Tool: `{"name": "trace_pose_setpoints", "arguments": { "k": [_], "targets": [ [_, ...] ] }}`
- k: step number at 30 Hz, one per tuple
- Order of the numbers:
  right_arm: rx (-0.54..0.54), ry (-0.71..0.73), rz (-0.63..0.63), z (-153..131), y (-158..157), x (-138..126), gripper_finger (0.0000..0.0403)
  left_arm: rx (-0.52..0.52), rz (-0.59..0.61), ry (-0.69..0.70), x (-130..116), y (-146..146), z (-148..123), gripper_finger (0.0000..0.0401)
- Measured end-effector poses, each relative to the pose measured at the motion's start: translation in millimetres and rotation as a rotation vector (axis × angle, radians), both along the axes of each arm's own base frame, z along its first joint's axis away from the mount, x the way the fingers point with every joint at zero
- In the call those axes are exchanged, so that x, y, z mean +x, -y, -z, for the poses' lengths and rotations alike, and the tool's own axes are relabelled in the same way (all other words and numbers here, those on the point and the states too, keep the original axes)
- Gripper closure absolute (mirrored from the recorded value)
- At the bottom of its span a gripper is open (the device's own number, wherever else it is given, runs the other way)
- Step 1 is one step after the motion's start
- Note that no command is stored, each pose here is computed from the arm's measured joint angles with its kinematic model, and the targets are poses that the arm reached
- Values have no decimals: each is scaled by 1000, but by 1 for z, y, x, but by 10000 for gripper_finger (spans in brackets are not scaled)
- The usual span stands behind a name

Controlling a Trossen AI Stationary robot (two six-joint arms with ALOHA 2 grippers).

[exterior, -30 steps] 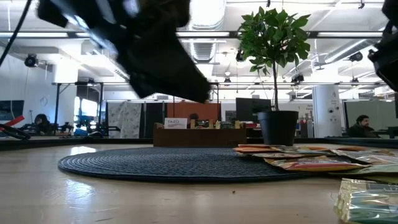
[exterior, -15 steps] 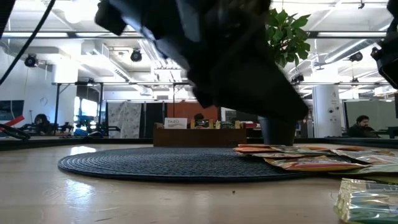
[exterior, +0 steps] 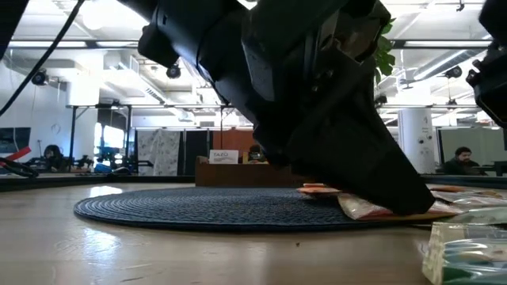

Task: Pick & Place Tea
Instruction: Put the yellow tea bag into the right section of the brown wooden organizer

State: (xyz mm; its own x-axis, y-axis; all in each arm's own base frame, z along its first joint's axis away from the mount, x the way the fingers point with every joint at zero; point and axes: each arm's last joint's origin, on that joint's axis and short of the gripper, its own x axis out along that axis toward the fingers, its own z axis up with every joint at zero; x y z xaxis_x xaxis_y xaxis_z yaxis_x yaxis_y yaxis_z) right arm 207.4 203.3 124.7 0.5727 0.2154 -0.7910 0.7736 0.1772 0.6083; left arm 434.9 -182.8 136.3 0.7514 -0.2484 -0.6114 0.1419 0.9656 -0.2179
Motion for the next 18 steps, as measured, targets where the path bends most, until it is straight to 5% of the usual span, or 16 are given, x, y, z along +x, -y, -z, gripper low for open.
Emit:
{"name": "trace_pose_setpoints", "arguments": {
  "k": [18],
  "targets": [
    [67,-6,-31,-10,-4,2,264,-8,-5,0,1,-1,1,311]
  ]
}}
